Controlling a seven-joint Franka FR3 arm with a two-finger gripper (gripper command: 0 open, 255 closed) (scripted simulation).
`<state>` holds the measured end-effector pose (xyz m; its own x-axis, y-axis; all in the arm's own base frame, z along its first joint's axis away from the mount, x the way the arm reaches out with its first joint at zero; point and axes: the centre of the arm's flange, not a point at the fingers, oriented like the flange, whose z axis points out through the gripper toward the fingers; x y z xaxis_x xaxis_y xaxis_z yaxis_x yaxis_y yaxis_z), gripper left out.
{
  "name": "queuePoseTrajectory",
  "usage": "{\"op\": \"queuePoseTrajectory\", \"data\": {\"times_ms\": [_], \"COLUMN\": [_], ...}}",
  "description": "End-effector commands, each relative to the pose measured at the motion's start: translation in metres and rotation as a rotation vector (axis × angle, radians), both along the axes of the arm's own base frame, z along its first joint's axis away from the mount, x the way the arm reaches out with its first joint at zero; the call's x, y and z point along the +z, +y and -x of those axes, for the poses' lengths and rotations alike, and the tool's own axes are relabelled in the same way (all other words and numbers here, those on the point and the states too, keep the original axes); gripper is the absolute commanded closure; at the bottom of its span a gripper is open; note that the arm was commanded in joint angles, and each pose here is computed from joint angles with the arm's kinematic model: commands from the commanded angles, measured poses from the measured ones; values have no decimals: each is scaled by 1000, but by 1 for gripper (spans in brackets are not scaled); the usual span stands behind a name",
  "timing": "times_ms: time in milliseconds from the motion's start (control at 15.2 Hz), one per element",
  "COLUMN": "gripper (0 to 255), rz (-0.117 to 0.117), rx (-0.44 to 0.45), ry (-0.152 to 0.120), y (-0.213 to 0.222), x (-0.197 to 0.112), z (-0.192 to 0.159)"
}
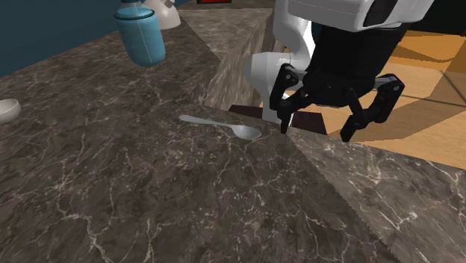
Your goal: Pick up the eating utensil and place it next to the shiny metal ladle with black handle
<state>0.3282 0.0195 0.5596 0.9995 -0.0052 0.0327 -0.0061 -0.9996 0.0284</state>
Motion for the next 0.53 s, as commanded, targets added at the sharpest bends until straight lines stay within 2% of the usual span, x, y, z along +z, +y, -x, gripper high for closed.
{"op": "queuePoseTrajectory", "data": {"times_ms": [0, 462], "gripper": [0, 0], "rz": [0, 17], "rx": [0, -178], "ry": [0, -89], "y": [0, -76], "x": [0, -26], "z": [0, 49]}}
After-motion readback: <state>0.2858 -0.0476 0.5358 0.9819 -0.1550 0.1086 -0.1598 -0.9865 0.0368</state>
